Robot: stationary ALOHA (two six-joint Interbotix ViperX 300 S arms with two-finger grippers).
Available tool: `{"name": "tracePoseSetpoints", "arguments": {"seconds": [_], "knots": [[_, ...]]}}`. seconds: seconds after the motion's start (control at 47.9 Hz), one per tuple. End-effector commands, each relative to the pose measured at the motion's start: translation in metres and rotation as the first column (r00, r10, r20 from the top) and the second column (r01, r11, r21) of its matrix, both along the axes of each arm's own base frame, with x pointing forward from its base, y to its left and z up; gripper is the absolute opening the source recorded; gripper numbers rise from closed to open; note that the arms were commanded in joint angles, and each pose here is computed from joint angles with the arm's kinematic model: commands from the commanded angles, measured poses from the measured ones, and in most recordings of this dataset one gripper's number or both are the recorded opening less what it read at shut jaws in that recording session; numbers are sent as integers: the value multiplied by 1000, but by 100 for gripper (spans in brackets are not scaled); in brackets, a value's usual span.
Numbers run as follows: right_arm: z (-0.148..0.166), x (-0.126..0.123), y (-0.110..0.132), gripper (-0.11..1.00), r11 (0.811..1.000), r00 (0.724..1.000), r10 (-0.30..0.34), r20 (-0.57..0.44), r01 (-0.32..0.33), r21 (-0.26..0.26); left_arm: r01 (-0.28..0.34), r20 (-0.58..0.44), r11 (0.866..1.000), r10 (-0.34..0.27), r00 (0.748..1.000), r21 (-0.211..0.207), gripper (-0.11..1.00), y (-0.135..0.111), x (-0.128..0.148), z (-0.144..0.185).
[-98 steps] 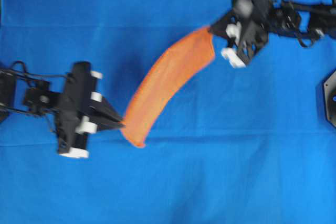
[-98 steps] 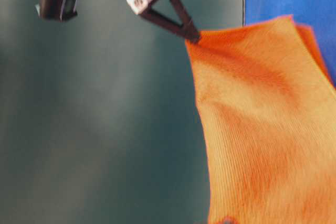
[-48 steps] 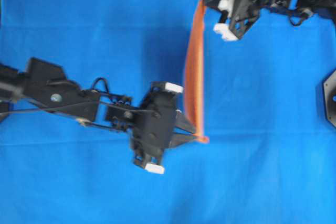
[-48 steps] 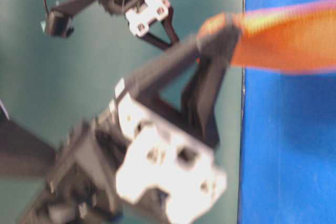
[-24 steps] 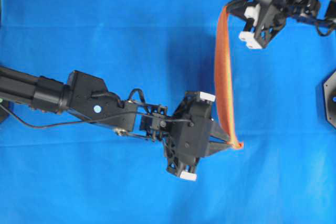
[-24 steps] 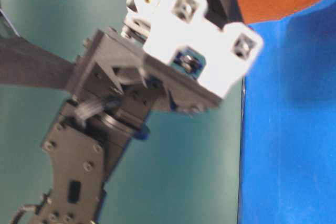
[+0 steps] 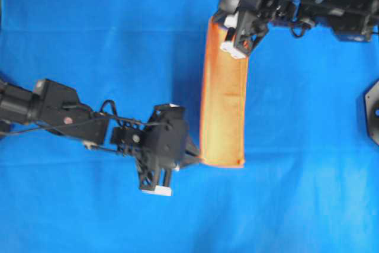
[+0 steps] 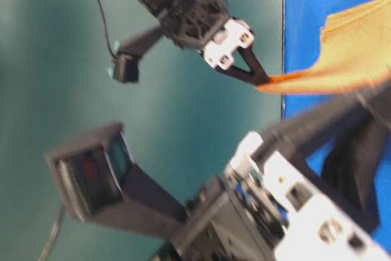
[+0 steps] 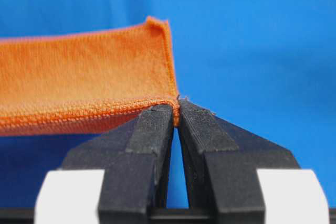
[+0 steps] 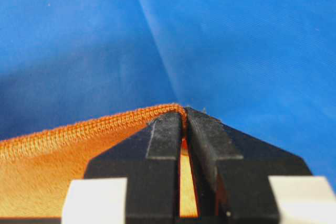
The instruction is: Fold the orange towel.
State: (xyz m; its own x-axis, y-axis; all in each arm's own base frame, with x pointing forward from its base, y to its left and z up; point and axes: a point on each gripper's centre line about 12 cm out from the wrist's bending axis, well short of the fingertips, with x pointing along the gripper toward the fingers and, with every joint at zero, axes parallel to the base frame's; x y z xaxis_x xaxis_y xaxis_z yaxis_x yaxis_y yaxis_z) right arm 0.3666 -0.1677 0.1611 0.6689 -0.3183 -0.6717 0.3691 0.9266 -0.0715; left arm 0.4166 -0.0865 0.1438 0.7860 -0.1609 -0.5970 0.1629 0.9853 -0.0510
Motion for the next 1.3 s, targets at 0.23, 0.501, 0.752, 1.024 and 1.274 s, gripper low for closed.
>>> {"name": "tracePoseSetpoints", "arguments": {"seconds": [0.23, 0.501, 0.752, 1.024, 1.274], "knots": [[9, 6, -5, 4, 1000, 1000, 5, 29, -5, -25, 18, 48, 1000, -17, 999, -25, 2, -11, -6, 8], [6, 8, 3, 4, 999, 999, 37, 22, -36, -36, 13, 44, 1000, -12, 999, -24, 3, -9, -5, 5], [7, 11, 8, 38, 995, 997, 75, 21, -73, -65, 8, 47, 1000, -7, 999, -23, 44, -7, -3, 6], [10, 15, 16, 57, 989, 993, 119, 25, -116, -93, -1, 37, 1000, 1, 999, -18, 76, -1, -6, 17], [29, 15, 36, 57, 979, 984, 171, 41, -165, -121, 6, 9, 1000, -6, 1000, 0, 74, 6, -28, 54]]}}
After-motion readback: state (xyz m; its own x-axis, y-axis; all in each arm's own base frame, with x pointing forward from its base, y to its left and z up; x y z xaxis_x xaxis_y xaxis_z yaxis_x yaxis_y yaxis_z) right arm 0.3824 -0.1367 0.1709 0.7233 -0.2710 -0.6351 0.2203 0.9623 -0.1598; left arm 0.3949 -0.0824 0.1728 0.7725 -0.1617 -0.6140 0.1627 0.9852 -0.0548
